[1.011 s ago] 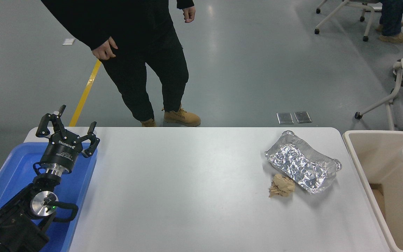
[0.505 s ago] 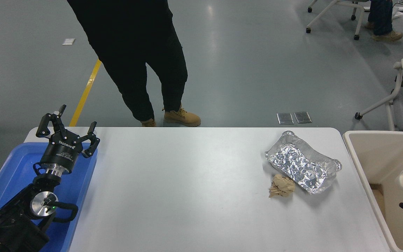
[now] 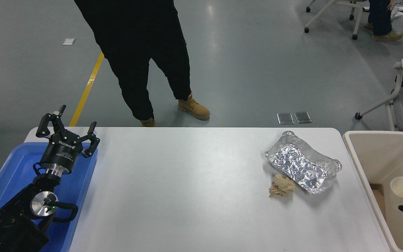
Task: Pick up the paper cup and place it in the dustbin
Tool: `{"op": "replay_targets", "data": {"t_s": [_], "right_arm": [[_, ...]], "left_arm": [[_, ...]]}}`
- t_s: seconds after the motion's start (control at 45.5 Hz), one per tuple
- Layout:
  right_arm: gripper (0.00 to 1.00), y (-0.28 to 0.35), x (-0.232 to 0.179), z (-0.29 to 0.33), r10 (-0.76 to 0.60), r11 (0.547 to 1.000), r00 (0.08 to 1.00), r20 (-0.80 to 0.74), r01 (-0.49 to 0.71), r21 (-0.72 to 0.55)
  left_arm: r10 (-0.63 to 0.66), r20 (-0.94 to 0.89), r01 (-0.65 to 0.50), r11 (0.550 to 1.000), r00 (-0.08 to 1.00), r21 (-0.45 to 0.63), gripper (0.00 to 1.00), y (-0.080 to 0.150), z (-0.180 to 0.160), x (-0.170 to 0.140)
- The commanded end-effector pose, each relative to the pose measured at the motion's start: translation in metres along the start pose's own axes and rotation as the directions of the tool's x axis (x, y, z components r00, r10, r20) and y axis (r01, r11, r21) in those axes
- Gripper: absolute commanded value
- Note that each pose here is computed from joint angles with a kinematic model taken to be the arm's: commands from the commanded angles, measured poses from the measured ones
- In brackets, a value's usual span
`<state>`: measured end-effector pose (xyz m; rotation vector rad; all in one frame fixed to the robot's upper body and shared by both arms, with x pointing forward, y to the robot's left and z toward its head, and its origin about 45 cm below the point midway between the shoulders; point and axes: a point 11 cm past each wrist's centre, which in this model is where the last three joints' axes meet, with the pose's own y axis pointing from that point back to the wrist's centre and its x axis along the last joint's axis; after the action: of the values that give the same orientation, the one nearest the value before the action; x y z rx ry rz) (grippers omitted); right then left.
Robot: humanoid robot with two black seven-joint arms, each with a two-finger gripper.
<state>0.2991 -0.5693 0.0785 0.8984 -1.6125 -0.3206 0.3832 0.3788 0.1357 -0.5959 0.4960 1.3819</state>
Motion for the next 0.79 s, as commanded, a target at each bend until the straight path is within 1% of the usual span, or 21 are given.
{"op": "replay_targets", "data": {"t_s": [0.0,0.088,0.198,0.286,0.374,0.418,0.527,0.615,0.769], "right_arm": [[1.00,0.011,0.020,-0.048,0.002,0.997,1.000,0.005,-0.003,0.078],[1.00,0.024,0.029,-0.082,-0.021,0.991,0.999,-0.036,0.025,0.132],[1.00,0.044,0.030,-0.116,-0.052,0.981,0.988,-0.143,0.078,0.179],[1.00,0.058,0.037,-0.140,-0.025,0.973,0.974,-0.227,0.076,0.219],[1.00,0.074,0.049,-0.168,0.013,0.962,0.967,-0.255,0.058,0.267],[1.00,0.082,0.049,-0.181,0.014,0.955,0.966,-0.259,0.064,0.290],[1.00,0.112,0.036,-0.218,-0.049,0.925,0.954,-0.294,0.155,0.348],[1.00,0.137,0.025,-0.240,-0.101,0.898,0.930,-0.354,0.238,0.370],[1.00,0.174,0.016,-0.261,-0.093,0.870,0.873,-0.478,0.304,0.387]], "left_arm": [[-0.001,-0.001,0.001,1.000,1.000,0.000,0.98,0.000,0.000,0.000],[0.000,0.000,0.000,1.000,1.000,0.000,0.98,0.000,0.000,0.000],[0.000,0.000,0.000,1.000,1.000,0.000,0.98,0.000,0.000,0.000],[0.000,0.000,0.000,1.000,1.000,0.000,0.98,0.000,0.000,0.000],[0.000,0.000,0.000,1.000,1.000,0.000,0.98,0.000,0.000,0.000],[0.000,0.000,0.000,1.000,1.000,0.000,0.98,0.000,0.000,0.000],[0.000,0.000,0.000,1.000,1.000,0.000,0.98,0.000,0.000,0.000],[0.000,0.000,0.000,1.000,1.000,0.000,0.98,0.000,0.000,0.000],[0.000,0.000,0.000,1.000,1.000,0.000,0.98,0.000,0.000,0.000]]}}
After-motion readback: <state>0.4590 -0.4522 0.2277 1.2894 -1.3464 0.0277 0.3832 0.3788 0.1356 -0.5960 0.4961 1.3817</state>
